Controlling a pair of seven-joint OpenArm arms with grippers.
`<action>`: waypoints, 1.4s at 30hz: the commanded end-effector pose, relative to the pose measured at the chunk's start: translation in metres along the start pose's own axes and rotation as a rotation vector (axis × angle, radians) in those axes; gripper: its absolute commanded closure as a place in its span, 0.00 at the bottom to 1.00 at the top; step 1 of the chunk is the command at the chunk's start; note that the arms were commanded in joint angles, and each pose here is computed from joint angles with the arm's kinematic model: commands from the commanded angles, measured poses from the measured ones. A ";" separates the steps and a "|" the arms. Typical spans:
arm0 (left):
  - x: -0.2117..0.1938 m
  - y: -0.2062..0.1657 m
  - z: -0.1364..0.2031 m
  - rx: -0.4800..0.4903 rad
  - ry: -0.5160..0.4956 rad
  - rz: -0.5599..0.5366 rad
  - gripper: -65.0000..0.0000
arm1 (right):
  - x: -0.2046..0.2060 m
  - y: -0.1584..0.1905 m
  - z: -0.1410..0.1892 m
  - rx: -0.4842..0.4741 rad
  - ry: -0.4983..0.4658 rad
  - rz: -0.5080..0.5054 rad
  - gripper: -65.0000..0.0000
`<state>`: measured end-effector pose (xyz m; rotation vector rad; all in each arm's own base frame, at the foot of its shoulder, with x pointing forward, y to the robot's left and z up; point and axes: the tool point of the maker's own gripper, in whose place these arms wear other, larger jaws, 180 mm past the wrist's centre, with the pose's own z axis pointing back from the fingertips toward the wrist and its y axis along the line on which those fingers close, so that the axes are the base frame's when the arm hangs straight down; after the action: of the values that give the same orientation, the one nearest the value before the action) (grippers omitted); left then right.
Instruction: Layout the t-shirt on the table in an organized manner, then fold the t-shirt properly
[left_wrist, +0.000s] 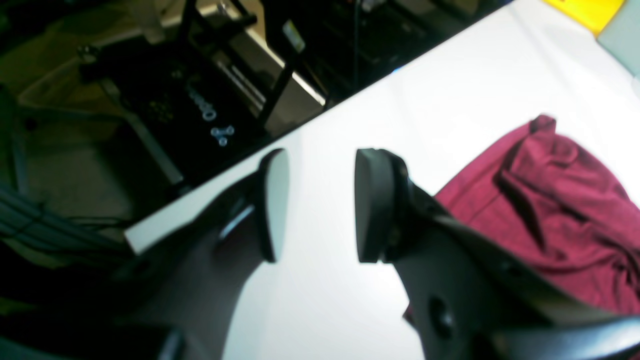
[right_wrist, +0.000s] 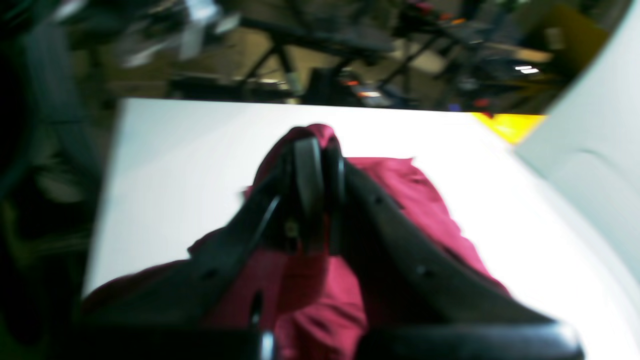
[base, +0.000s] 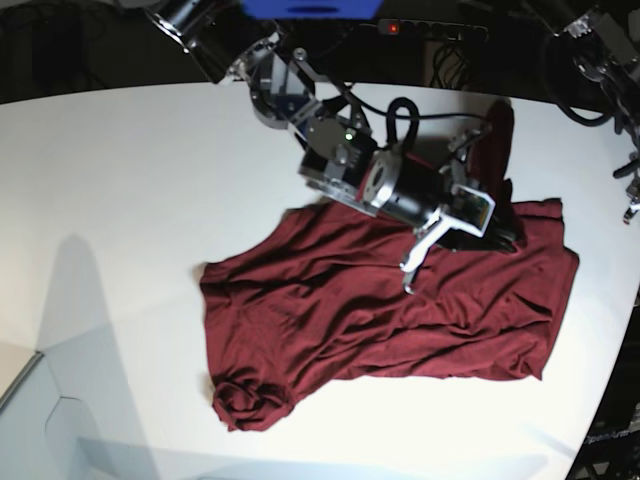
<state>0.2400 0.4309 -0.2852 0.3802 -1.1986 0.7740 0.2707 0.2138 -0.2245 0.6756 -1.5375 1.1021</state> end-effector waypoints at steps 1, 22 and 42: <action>0.012 -0.003 0.002 -0.009 -0.047 -0.013 0.66 | 0.020 -0.009 -0.004 -0.022 -0.068 -0.001 1.00; -0.219 -0.140 0.120 -0.394 0.505 -0.110 0.66 | -0.022 -0.003 0.002 -0.040 0.026 -0.087 1.00; -0.202 -0.147 0.121 -0.470 0.461 -0.202 0.67 | -0.008 -0.005 0.003 -0.043 -0.011 -0.072 0.45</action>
<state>0.2281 0.1837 -0.4179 -0.0679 -0.8300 0.3601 0.2735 0.2039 -0.2563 0.6658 -1.4503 1.0346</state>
